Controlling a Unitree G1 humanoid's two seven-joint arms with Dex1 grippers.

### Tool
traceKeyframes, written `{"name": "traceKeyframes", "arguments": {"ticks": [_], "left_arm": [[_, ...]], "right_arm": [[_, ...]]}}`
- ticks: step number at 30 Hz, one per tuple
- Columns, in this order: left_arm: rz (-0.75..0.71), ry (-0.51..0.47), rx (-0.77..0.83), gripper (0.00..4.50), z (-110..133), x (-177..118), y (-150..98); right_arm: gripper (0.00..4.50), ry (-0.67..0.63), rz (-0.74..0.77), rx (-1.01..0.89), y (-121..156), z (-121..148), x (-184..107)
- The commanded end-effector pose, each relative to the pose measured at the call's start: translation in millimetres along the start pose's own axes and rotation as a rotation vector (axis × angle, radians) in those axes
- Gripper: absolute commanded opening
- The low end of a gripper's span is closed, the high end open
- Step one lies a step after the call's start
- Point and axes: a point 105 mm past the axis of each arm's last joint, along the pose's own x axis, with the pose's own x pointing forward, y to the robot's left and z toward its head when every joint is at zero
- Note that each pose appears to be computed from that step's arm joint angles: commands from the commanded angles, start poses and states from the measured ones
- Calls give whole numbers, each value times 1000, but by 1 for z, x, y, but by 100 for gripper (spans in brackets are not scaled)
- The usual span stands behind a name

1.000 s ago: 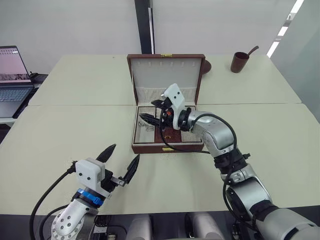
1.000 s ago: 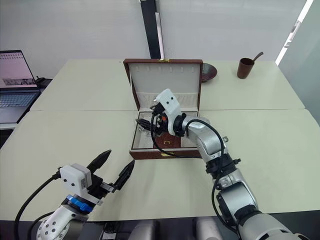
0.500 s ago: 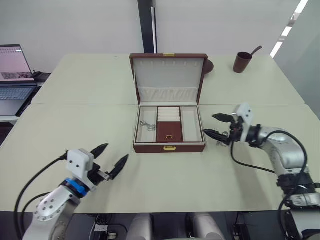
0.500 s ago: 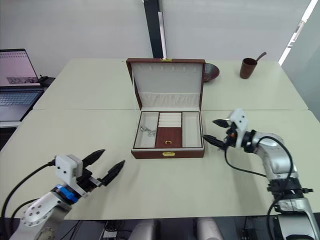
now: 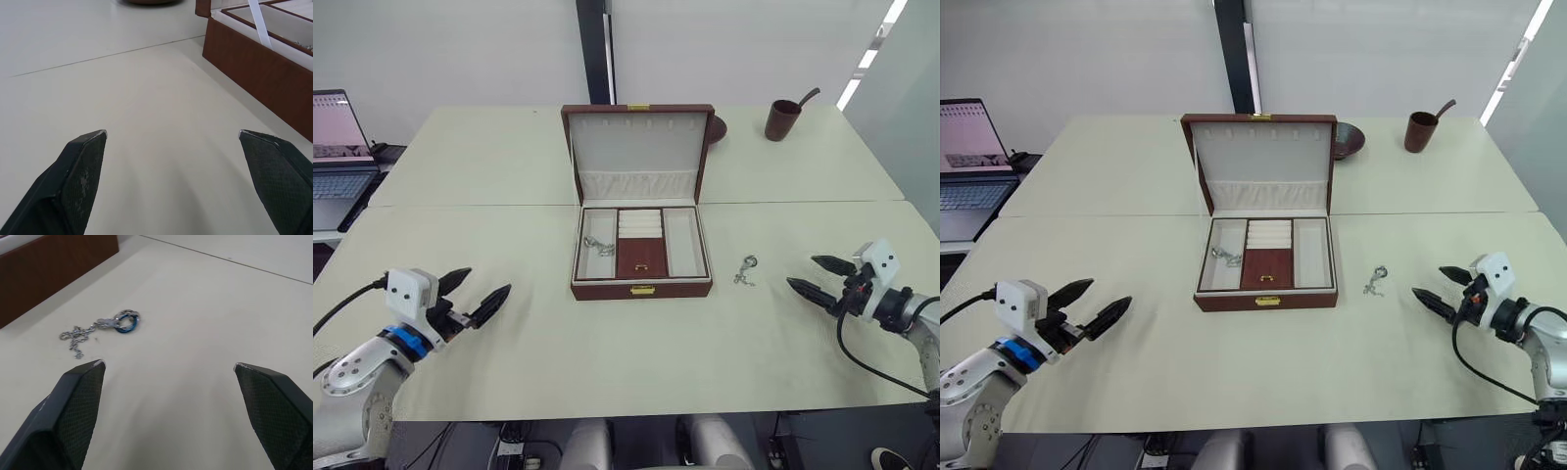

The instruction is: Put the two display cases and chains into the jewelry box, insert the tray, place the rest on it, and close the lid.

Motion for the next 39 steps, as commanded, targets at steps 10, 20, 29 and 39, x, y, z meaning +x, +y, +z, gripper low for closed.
{"name": "traceKeyframes", "arguments": {"ticks": [10,20,29,39], "left_arm": [[69,-27,31,450,10,-10,15],[29,-20,47,450,10,-9,5],[-298,10,103,450,7,9,-64],[-655,-11,151,450,-2,13,-146]], "right_arm": [[447,-34,-71,-7,-10,1,-8],[447,-60,-62,-7,-4,7,-4],[447,-102,-17,42,37,17,7],[447,-86,-165,85,72,10,37]]}}
